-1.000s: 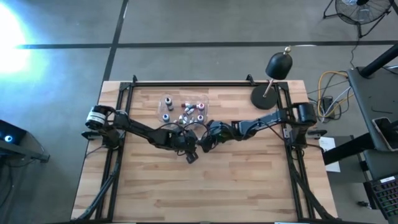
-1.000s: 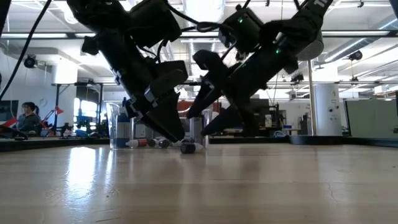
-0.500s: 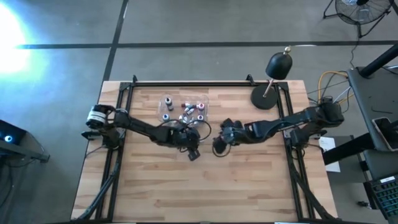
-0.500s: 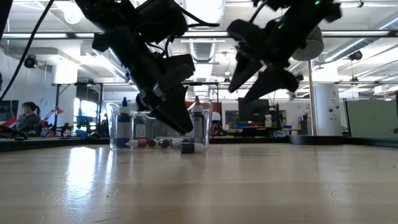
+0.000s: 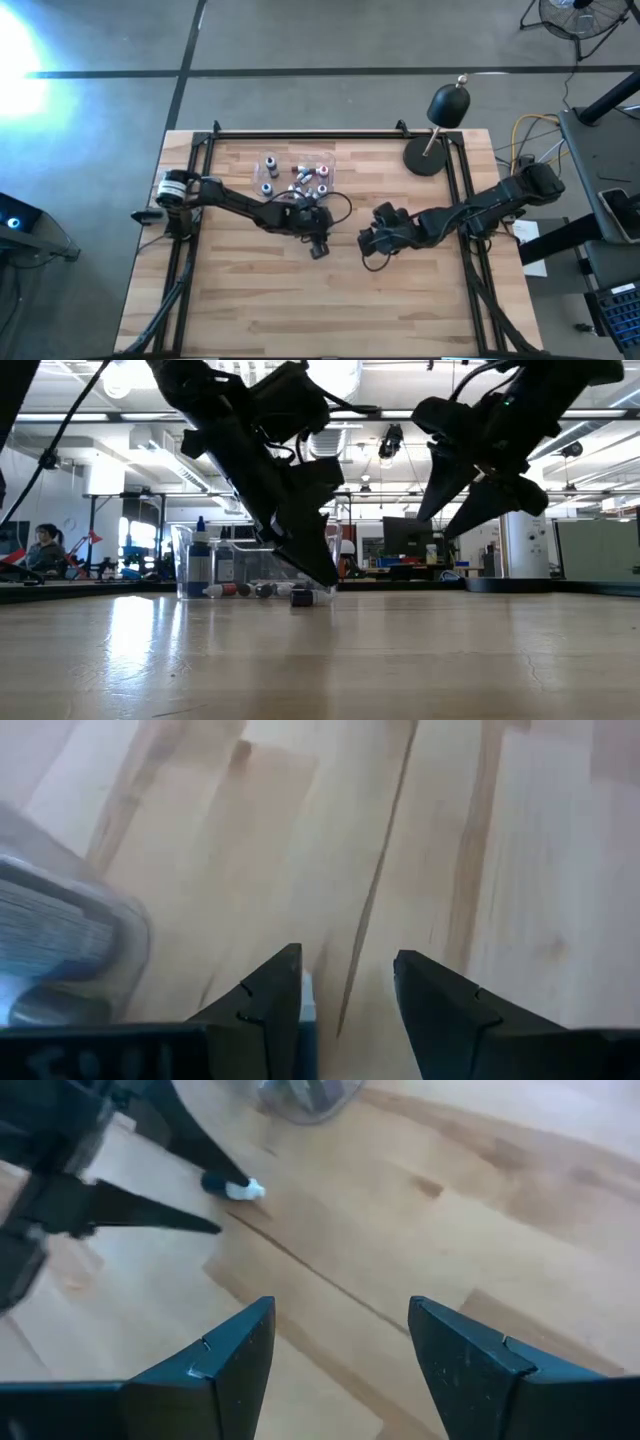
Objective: Pick & Place food coloring
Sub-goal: Put the small violet food coloring bottle into the transparent bin
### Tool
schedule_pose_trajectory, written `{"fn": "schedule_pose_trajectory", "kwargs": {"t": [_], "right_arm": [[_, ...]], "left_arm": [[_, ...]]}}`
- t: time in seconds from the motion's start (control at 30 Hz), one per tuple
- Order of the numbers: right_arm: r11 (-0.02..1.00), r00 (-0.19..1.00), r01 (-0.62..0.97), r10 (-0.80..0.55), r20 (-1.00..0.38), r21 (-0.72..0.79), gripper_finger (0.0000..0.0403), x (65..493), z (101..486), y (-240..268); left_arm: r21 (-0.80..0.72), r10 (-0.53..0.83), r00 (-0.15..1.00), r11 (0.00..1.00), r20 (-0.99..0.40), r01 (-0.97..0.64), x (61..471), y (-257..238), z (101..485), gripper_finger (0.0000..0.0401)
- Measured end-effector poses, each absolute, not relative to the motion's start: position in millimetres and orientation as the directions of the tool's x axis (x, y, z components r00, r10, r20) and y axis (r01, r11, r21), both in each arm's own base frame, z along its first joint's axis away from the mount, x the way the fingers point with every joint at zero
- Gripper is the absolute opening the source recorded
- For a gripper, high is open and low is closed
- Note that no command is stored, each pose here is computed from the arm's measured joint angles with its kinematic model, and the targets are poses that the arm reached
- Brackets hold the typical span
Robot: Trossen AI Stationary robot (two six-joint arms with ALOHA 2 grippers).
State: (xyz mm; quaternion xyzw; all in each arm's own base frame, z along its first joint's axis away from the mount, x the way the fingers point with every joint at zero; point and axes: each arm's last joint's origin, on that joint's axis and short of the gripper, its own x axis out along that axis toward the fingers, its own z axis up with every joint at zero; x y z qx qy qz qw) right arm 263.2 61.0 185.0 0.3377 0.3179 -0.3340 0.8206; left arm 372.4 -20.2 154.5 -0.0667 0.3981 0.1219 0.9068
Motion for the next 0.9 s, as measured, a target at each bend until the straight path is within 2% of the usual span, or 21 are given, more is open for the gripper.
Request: {"fn": "schedule_pose_trajectory", "kwargs": {"t": [0.23,0.53,0.7,0.9], "right_arm": [[0.533,0.577,0.77,-0.349,-0.738,0.35,0.0224,260,183,66],[0.532,0.573,0.775,-0.362,-0.736,0.342,0.0224,259,181,65],[0.534,0.569,0.776,-0.363,-0.738,0.335,0.0224,259,180,65],[0.543,0.566,0.775,-0.365,-0.739,0.325,0.0224,258,179,65]], "left_arm": [[0.066,0.207,0.586,0.965,-0.784,-0.254,378,-17,149,0.0135],[0.08,0.212,0.576,0.966,-0.79,-0.245,378,-17,151,0.0135],[0.075,0.213,0.591,0.965,-0.778,-0.25,373,-17,167,0.0135],[0.087,0.233,0.551,0.957,-0.802,-0.278,366,-4,175,0.0135]]}}
